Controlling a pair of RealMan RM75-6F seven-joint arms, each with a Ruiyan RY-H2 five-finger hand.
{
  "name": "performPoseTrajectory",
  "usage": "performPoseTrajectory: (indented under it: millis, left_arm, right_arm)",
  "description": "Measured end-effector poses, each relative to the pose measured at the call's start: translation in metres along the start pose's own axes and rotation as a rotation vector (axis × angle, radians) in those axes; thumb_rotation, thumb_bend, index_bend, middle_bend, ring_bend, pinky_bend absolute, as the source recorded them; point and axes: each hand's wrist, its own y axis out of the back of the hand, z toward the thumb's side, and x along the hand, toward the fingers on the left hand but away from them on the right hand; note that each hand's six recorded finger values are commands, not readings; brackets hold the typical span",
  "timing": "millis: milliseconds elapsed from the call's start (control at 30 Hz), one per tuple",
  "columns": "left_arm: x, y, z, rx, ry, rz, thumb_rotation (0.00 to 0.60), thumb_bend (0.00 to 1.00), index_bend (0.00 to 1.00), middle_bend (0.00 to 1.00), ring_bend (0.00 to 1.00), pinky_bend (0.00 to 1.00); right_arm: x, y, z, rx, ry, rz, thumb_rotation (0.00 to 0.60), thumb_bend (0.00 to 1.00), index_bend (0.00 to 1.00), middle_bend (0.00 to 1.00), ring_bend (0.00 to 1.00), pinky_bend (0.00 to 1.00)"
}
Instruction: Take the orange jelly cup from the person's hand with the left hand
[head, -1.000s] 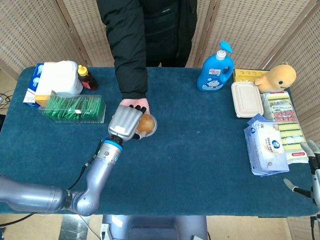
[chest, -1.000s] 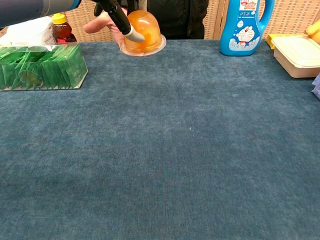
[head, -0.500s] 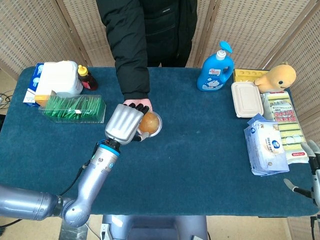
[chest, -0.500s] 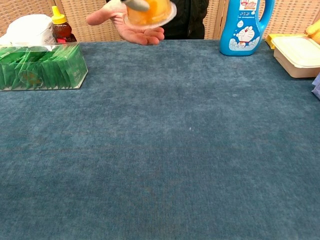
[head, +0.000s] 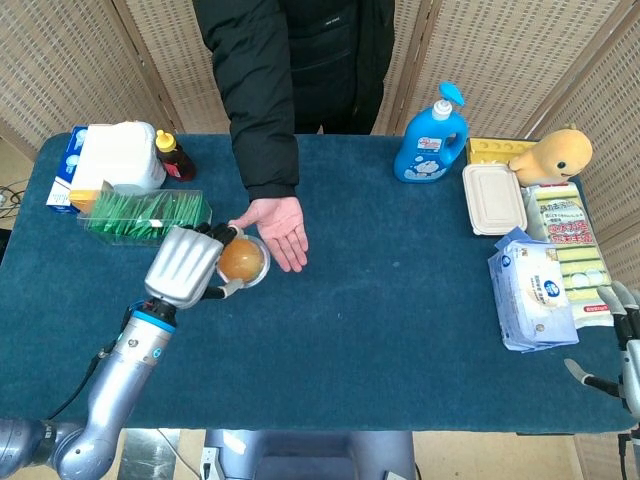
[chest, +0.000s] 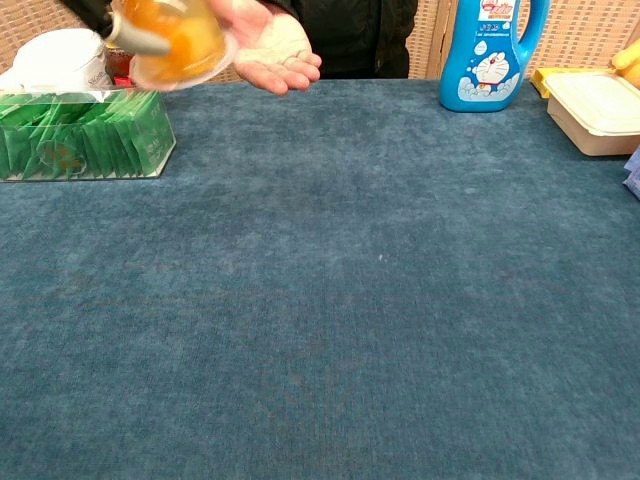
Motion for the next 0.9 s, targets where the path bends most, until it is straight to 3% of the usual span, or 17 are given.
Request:
performPoseTrajectory:
  millis: [267,567,633,733,800,900]
  left_arm:
    - [0.004,-0.06,-0.035,-0.028,0.028,-0.09,0.6,0.26,0.59,0.57,0.49,0.62]
    - [0.025,-0.117,-0.029,-0.025,0.04,-0.166,0.6,0.26,0.59,0.57,0.49,0.59]
    - [0.029,-0.122,-0.027,-0.023,0.048,-0.173,0.6,0.25,0.58,0.52,0.42,0.54]
    - [0.033,-0.128,-0.024,-0.03,0.062,-0.196,0.6,0.23,0.37,0.28,0.21,0.43]
    - [0.034,-0.131,-0.023,-0.043,0.072,-0.222,0.6,0.21,0.12,0.1,0.06,0.36]
    - [0.036,-0.132,-0.018,-0.062,0.069,-0.254,0.6,0.19,0.0,0.0,0.0,0.31]
  right_arm:
    - [-0.001,-0.005,0.001,0.014,-0.002,0.012,0.6,0.13,0.09,0.01,0.0,0.0]
    - [-0.002,-0.005,-0.001,0.01,-0.01,0.012,0.6,0.13,0.09,0.01,0.0,0.0]
    - [-0.003,-0.004,-0.002,0.007,-0.01,0.01,0.6,0.13,0.09,0.01,0.0,0.0]
    - [-0.003,-0.003,-0.002,0.005,-0.011,0.008,0.6,0.13,0.09,0.01,0.0,0.0]
    - [-0.003,-0.003,-0.002,0.005,-0.011,0.008,0.6,0.13,0.09,0.01,0.0,0.0]
    - [-0.002,-0.002,-0.003,0.004,-0.011,0.006,0.6,0.13,0.09,0.01,0.0,0.0]
